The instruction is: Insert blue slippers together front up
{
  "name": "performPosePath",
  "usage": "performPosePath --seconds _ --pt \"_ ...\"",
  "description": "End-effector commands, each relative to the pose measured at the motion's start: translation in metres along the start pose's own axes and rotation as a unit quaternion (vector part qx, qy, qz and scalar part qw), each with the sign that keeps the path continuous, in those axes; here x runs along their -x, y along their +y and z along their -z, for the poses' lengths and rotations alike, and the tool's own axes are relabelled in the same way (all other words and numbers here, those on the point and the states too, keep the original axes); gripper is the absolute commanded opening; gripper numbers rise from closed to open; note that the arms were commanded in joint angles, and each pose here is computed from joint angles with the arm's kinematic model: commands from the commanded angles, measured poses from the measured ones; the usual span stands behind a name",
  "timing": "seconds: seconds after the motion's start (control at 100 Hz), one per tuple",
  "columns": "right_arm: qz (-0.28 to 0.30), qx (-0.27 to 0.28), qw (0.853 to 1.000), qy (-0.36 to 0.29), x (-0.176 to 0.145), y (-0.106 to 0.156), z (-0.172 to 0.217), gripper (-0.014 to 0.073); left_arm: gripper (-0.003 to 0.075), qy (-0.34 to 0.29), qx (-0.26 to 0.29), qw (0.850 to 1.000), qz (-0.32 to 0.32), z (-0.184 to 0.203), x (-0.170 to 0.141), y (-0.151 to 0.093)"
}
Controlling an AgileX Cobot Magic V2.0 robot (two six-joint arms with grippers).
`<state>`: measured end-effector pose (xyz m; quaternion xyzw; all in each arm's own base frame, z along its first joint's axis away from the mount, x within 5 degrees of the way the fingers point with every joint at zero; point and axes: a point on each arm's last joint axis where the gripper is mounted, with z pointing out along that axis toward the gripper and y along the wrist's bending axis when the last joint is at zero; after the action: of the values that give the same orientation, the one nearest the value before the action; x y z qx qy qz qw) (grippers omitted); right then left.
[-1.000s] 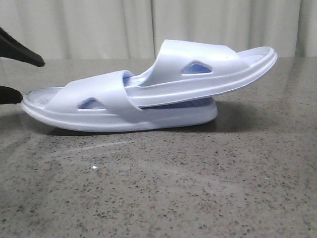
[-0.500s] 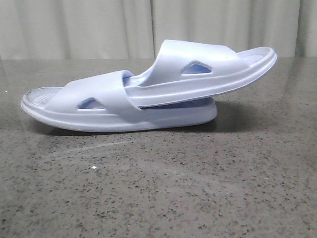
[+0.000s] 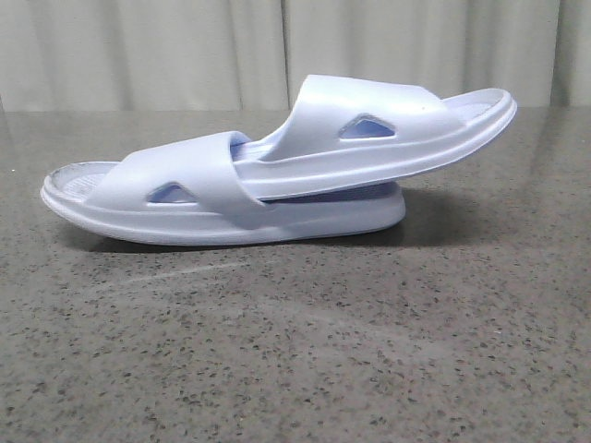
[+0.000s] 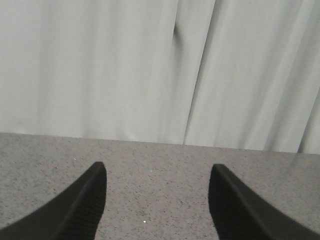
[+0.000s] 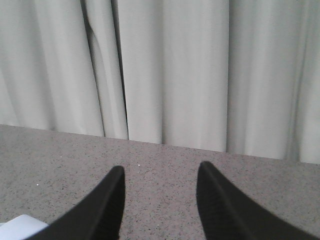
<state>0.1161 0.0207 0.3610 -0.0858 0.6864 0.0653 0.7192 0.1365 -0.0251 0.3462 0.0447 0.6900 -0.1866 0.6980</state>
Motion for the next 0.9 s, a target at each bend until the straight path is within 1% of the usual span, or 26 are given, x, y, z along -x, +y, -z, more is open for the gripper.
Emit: performPosePath --seconds 0.0,0.07,0.14,0.26,0.38,0.5,0.64,0.81,0.89 --pt "0.014 -0.028 0.999 -0.033 0.011 -0.004 0.007 0.0281 0.0391 -0.026 0.006 0.999 -0.019 0.010 0.009 -0.006" --pt "0.019 -0.040 0.998 -0.044 0.009 -0.005 0.014 0.0281 0.0391 -0.033 0.012 0.999 -0.030 0.018 0.007 -0.008" --pt "0.029 -0.050 0.997 -0.057 0.007 -0.005 0.023 0.0281 0.0391 -0.037 0.006 0.998 -0.049 0.025 0.004 -0.012" --pt "0.040 -0.046 0.995 -0.076 0.003 -0.001 0.039 0.0281 0.0391 -0.045 -0.011 0.996 -0.071 0.038 -0.002 -0.018" --pt "0.044 -0.046 0.993 -0.096 -0.007 0.002 0.056 0.0281 0.0391 -0.050 -0.010 0.995 -0.091 0.049 -0.011 -0.019" --pt "0.047 -0.043 0.992 -0.113 -0.022 0.006 0.071 0.0281 0.0391 -0.055 -0.007 0.994 -0.091 0.058 -0.023 -0.019" --pt "0.048 -0.042 0.991 -0.120 -0.042 0.008 0.080 0.0281 0.0391 -0.053 -0.006 0.994 -0.090 0.066 -0.041 -0.017" --pt "0.046 -0.037 0.994 -0.097 -0.067 0.009 0.078 0.0281 0.0391 -0.021 0.003 0.998 -0.065 0.067 -0.074 -0.010" --pt "0.044 -0.035 0.995 -0.083 -0.075 0.009 0.076 0.0281 0.0391 -0.009 0.005 0.998 -0.062 0.066 -0.081 -0.008"
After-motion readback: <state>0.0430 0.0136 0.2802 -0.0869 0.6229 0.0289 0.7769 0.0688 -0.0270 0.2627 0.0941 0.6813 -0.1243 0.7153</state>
